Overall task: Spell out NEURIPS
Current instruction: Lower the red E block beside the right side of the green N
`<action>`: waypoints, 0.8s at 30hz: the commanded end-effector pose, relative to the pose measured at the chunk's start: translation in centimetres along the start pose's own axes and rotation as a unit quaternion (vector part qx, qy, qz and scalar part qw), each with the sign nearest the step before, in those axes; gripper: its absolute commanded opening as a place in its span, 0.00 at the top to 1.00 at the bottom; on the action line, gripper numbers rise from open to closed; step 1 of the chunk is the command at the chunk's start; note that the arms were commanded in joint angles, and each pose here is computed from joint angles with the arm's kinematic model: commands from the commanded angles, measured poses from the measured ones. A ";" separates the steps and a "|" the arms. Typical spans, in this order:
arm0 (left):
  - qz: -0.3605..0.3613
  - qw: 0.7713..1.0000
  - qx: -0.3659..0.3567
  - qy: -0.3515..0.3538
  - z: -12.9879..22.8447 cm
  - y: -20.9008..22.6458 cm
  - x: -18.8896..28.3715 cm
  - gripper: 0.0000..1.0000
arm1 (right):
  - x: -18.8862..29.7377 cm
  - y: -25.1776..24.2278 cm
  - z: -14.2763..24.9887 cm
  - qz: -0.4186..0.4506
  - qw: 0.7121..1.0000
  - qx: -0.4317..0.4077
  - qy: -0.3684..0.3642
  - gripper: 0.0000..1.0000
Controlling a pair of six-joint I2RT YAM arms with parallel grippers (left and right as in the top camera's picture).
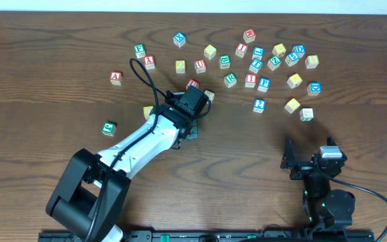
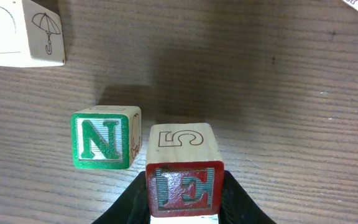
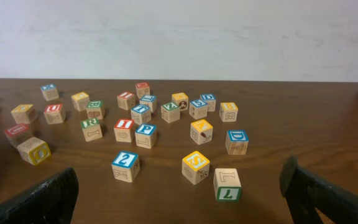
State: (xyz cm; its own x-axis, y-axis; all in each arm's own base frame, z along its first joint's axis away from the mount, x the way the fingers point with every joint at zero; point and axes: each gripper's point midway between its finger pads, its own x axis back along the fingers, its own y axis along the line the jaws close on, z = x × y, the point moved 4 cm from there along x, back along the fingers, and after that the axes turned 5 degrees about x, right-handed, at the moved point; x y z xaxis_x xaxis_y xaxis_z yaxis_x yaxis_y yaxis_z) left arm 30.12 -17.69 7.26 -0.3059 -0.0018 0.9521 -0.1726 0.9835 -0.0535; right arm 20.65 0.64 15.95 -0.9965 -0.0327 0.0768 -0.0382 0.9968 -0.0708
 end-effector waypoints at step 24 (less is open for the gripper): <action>-0.016 1.000 -0.018 0.007 0.2 0.2 -1.6 0.93 | 0.0 -0.1 0.0 0.003 1.000 -0.007 0.000 0.01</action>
State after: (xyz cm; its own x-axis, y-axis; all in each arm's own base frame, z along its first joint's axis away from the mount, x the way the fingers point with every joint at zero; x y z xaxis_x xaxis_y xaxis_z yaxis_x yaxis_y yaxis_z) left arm 30.36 -17.86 6.31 -0.2979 -0.0068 0.9546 -0.1514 0.9877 -0.0402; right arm 20.65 0.65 15.95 -0.9965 -0.0331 0.0768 -0.0386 0.9967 -0.0708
